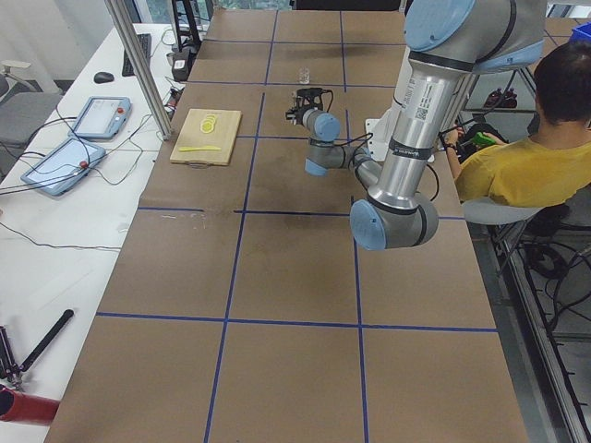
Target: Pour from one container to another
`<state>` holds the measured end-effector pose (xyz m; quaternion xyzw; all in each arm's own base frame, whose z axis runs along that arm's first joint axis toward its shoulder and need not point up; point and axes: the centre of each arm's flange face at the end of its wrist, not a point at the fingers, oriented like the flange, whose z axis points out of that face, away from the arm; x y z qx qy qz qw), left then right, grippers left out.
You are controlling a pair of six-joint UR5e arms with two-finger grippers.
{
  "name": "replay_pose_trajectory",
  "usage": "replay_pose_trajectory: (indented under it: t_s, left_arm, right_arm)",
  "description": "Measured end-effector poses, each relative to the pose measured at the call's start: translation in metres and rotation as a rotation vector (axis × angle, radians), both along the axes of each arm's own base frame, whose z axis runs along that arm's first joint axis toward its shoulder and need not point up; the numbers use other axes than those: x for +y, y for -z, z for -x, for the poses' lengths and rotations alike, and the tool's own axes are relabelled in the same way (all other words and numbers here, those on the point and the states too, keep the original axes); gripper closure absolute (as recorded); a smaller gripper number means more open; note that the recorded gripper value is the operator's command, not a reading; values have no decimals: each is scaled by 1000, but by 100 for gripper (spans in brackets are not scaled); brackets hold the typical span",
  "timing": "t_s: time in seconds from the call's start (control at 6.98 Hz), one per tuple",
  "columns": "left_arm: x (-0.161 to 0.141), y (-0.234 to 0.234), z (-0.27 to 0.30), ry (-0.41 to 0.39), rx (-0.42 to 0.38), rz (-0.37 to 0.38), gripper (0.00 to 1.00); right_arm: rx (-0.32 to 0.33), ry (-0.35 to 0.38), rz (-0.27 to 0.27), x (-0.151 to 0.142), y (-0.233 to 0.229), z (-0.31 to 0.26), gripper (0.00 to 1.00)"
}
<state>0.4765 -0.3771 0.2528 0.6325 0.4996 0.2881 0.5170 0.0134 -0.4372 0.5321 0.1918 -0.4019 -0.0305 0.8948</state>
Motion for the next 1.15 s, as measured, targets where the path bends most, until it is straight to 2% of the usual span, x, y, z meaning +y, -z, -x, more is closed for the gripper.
replay_pose_trajectory:
  t_s: [0.29, 0.57, 0.86, 1.15]
  left_arm:
    - [-2, 26, -24, 6, -21, 23, 100]
    - [3, 36, -36, 9, -19, 30, 100]
    - [6, 37, -39, -9, -30, 2, 100]
    - [-2, 31, -30, -128, -76, -82, 100]
  right_arm:
    - [-8, -74, 44, 2, 42, 52, 0]
    - [-53, -168, 40, 10, 67, 119, 0]
    - [-51, -227, -9, 29, 84, 176, 0]
    - [-74, -221, -56, 51, 103, 191, 0]
